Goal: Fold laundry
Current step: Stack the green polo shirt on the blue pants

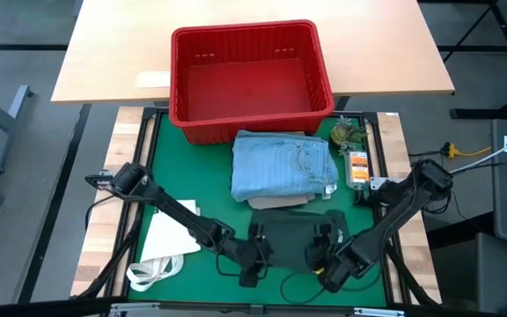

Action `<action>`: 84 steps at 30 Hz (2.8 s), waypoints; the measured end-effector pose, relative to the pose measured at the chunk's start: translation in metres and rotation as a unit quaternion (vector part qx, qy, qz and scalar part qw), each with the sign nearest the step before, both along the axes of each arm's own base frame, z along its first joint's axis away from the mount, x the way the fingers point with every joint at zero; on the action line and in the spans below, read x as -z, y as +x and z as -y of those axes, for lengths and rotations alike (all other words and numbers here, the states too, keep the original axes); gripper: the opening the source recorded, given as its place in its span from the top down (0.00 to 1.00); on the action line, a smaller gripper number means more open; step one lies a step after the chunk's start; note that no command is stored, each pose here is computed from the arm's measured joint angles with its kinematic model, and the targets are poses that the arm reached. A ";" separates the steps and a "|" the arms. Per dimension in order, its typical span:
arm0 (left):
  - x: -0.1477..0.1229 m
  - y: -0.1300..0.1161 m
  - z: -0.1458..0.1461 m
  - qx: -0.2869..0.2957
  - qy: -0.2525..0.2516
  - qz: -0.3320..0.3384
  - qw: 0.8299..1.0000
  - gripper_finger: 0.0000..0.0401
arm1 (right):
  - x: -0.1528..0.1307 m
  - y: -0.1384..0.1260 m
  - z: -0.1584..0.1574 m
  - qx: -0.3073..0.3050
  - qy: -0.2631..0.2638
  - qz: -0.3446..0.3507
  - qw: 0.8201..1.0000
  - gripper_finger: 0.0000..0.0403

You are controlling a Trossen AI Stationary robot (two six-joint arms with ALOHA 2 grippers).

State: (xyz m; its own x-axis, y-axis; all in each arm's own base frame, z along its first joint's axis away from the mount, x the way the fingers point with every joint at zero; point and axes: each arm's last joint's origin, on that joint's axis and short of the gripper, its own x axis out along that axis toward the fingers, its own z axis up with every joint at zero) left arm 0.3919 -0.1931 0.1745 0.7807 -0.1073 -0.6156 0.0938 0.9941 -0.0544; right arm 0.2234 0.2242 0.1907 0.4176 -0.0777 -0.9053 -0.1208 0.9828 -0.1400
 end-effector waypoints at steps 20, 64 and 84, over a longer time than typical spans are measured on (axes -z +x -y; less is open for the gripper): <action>0.063 -0.005 0.013 0.012 -0.020 -0.122 0.992 0.58 | 0.036 0.003 -0.016 -0.020 0.012 -0.064 0.998 0.64; -0.047 -0.063 0.000 -0.038 -0.116 -0.204 0.971 0.52 | -0.065 0.014 -0.026 -0.041 0.007 -0.145 0.989 0.60; -0.031 -0.081 -0.022 -0.135 -0.106 -0.338 0.925 0.41 | -0.084 -0.046 -0.013 0.018 -0.063 -0.188 0.980 0.39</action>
State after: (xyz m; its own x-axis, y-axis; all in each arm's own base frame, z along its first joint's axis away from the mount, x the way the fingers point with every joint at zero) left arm 0.3104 -0.1714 0.2058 0.2402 -0.1392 -0.9607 -0.2825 0.9368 -0.2064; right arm 0.1778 0.2370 0.2747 0.0517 -0.2072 -0.9769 -0.1524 0.9651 -0.2128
